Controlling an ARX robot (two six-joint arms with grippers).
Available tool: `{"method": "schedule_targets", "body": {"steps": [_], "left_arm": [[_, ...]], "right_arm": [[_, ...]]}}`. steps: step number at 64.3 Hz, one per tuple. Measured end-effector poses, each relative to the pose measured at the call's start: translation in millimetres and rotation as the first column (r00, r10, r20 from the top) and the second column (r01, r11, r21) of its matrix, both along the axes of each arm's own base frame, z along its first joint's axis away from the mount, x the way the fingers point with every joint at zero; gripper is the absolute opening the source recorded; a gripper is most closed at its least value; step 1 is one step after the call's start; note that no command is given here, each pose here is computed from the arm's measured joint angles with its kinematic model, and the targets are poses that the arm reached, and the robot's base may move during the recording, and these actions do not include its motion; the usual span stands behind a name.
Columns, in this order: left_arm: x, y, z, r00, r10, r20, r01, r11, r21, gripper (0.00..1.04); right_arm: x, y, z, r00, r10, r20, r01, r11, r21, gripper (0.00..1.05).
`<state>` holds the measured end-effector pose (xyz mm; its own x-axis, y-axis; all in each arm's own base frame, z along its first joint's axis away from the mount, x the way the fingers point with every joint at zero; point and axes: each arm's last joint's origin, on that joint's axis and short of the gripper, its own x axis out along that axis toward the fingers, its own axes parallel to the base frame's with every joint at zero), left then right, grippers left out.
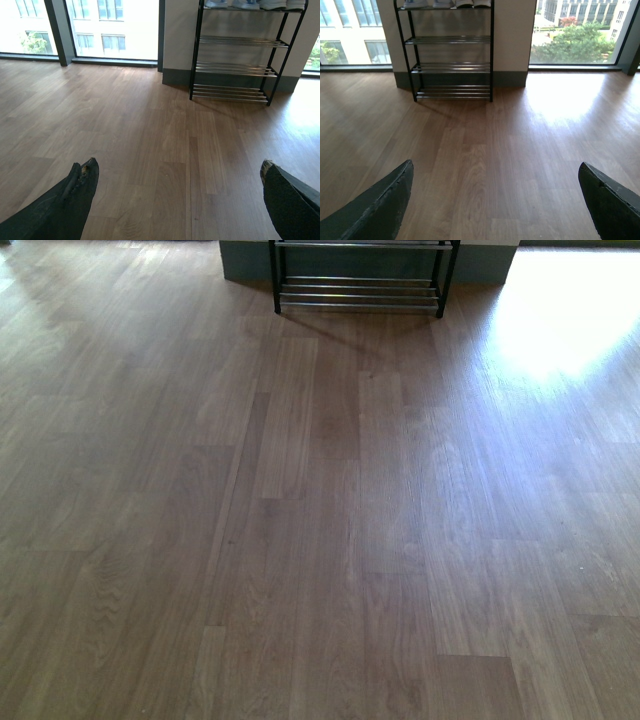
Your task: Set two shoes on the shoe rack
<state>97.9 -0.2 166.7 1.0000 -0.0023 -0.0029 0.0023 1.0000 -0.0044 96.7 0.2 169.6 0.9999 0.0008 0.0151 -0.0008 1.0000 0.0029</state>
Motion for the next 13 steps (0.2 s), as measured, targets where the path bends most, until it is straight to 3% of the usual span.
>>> {"method": "schedule_targets", "body": {"steps": [13], "left_arm": [[0.0, 0.0, 0.0, 1.000, 0.000, 0.000, 0.000, 1.000, 0.000, 0.95]], "right_arm": [[0.0, 0.0, 0.0, 1.000, 0.000, 0.000, 0.000, 1.000, 0.000, 0.96]]}}
